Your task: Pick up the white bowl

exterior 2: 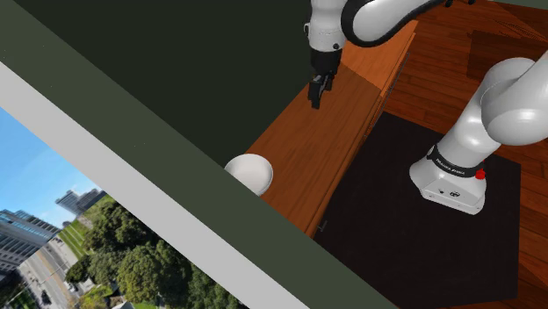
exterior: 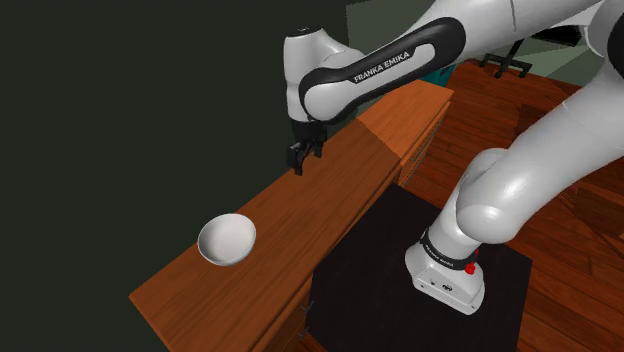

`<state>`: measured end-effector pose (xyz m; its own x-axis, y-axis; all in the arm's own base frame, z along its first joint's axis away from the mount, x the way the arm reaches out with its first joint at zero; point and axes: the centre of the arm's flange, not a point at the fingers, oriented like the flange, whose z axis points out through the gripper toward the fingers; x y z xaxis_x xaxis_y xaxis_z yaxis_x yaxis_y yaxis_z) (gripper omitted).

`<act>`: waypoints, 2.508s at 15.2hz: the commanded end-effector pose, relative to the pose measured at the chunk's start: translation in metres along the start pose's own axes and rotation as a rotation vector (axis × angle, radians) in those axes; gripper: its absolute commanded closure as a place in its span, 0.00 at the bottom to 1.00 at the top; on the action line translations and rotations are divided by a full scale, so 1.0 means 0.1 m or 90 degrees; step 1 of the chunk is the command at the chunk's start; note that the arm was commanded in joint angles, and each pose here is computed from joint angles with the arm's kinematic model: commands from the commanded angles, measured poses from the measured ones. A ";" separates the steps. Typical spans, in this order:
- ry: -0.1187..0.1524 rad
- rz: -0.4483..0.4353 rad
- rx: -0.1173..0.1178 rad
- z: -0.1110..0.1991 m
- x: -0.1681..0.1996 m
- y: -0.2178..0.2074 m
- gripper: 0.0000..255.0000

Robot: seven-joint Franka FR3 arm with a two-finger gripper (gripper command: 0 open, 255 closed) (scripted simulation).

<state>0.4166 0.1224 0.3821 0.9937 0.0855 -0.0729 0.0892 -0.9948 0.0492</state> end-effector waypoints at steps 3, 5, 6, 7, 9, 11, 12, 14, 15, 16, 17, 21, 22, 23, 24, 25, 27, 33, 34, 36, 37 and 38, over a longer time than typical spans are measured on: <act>0.005 0.002 -0.002 0.33 0.29 -0.28 0.00; 0.007 0.003 -0.004 0.50 0.44 -0.41 0.00; 0.008 0.004 -0.004 0.58 0.51 -0.48 0.00; 0.009 0.005 -0.005 0.66 0.59 -0.55 0.00; 0.011 0.006 -0.007 0.83 0.74 -0.69 0.00; 0.013 0.007 -0.008 1.00 0.89 -0.82 0.00; 0.014 0.007 -0.009 1.08 0.97 -0.89 0.00; 0.016 0.008 -0.010 1.25 1.12 -1.02 0.00; 0.017 0.009 -0.011 1.33 1.20 -1.09 0.00; 0.018 0.009 -0.012 1.42 1.27 -1.16 0.00; 0.019 0.010 -0.013 1.50 1.35 -1.23 0.00; 0.022 0.012 -0.015 1.76 1.59 -1.43 0.00; 0.022 0.012 -0.015 1.81 1.59 -1.44 0.00; 0.022 0.012 -0.015 1.86 1.60 -1.44 0.00; 0.022 0.012 -0.015 1.92 1.60 -1.44 0.00; 0.022 0.012 -0.015 1.97 1.61 -1.44 0.00; 0.022 0.012 -0.015 2.08 1.61 -1.45 0.00; 0.022 0.012 -0.015 2.16 1.62 -1.45 1.00; 0.022 0.012 -0.015 2.16 1.62 -1.45 1.00; 0.022 0.012 -0.015 2.16 1.62 -1.45 1.00; 0.022 0.012 -0.015 2.16 1.62 -1.45 1.00; 0.022 0.012 -0.015 2.16 1.62 -1.45 1.00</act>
<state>0.5498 0.2685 0.1484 0.9969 0.0694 -0.0375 0.0720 -0.9947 0.0733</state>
